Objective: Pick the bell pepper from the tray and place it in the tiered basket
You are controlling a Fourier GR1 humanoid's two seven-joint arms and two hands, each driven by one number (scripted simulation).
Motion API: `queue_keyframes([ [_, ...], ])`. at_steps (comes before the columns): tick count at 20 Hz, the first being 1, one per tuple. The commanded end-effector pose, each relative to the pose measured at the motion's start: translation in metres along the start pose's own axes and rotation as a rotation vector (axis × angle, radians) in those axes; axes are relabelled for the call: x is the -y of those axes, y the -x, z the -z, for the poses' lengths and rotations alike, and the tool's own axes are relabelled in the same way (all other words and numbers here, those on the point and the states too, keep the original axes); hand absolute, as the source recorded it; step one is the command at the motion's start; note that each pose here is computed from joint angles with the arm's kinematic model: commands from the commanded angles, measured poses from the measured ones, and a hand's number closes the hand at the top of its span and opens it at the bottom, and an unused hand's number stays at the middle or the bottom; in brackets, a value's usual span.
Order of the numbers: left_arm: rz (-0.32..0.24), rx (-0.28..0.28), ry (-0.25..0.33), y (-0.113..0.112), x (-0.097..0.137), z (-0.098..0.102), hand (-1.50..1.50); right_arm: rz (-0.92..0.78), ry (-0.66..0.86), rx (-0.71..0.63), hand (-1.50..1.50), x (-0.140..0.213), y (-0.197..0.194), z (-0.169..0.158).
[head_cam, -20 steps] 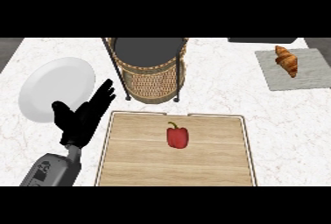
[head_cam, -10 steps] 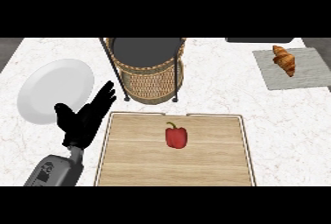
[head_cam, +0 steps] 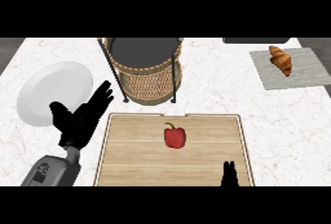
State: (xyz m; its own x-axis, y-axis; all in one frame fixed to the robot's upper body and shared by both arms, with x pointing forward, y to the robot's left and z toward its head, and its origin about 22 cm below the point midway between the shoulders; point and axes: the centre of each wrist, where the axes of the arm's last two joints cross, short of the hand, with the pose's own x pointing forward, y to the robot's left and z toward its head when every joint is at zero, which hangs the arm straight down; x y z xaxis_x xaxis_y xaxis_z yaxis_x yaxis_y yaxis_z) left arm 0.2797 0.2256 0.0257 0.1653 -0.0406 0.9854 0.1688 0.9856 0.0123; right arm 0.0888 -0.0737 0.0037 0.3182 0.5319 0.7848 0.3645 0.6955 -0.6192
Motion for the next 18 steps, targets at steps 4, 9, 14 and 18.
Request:
queue_keyframes([
  [4,-0.018,-0.011,-0.013,0.009,0.011,0.007,0.00,0.007,0.063,-0.041,-1.50,-0.026,-0.030,0.018],
  [9,-0.013,-0.003,-0.007,0.003,0.001,-0.003,0.00,0.053,0.064,-0.039,-1.50,-0.046,-0.021,0.029],
  [14,-0.003,0.008,0.013,-0.005,0.010,0.000,0.00,0.058,0.052,-0.055,-1.50,-0.048,-0.024,0.044],
  [18,0.001,-0.021,-0.014,-0.008,0.006,0.004,0.00,0.048,0.048,-0.061,-1.50,-0.050,-0.041,0.053],
])
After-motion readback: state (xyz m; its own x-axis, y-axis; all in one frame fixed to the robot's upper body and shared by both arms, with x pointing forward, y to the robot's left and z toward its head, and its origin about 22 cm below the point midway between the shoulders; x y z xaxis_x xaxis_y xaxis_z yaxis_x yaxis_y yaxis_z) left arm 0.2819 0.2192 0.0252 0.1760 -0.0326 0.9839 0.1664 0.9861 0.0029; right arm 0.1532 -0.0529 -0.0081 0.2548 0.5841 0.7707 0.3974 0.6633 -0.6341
